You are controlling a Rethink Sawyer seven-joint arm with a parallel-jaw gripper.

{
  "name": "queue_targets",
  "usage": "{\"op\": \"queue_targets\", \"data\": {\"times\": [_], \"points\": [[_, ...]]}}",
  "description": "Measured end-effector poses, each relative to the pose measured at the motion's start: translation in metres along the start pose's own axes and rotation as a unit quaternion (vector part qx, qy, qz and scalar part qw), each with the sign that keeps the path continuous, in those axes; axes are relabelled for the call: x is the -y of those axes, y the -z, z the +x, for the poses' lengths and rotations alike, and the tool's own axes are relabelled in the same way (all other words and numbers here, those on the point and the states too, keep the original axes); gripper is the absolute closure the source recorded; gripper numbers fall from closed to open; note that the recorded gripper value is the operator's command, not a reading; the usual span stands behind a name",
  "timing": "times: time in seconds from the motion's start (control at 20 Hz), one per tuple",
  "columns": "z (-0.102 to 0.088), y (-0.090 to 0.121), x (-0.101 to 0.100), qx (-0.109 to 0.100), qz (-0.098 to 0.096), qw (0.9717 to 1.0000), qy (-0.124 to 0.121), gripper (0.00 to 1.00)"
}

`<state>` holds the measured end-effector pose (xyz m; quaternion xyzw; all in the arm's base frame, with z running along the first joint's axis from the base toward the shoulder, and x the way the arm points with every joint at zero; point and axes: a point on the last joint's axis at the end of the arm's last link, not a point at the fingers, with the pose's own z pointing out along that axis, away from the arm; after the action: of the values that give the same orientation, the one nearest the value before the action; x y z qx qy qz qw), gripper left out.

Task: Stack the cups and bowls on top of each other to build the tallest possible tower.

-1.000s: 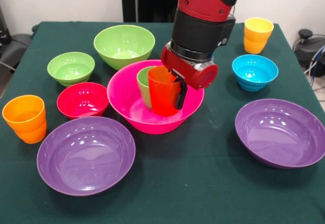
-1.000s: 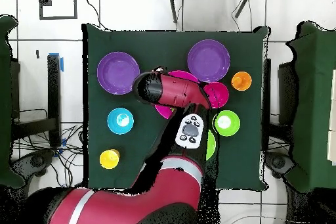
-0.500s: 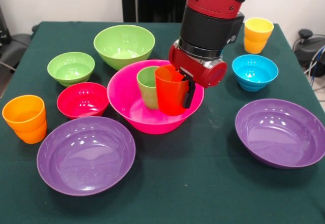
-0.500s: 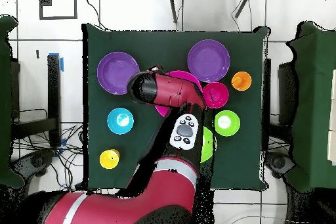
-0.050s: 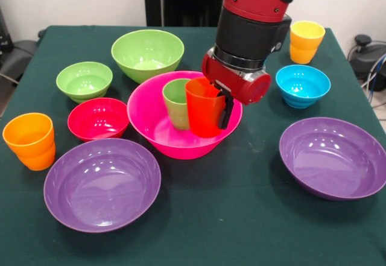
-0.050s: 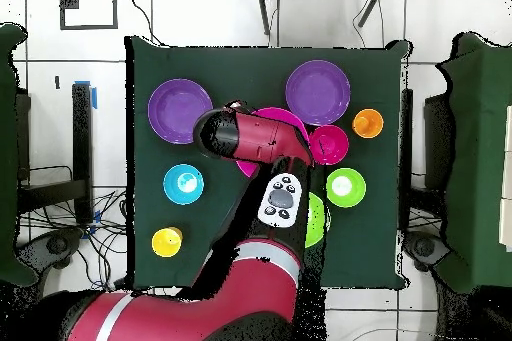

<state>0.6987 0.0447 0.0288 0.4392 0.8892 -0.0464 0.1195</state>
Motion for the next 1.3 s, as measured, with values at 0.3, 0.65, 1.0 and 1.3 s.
{"op": "queue_targets", "data": {"times": [0.3,0.65,1.0,1.3], "points": [[0.004,-0.003,0.001,-0.002,0.003,1.0000,0.002,1.00],[0.017,-0.004,-0.004,-0.004,0.003,0.9999,0.012,1.00],[0.027,-0.014,-0.001,-0.009,0.011,0.9997,0.018,1.00],[0.035,-0.028,0.007,-0.016,0.023,0.9994,0.020,1.00]]}}
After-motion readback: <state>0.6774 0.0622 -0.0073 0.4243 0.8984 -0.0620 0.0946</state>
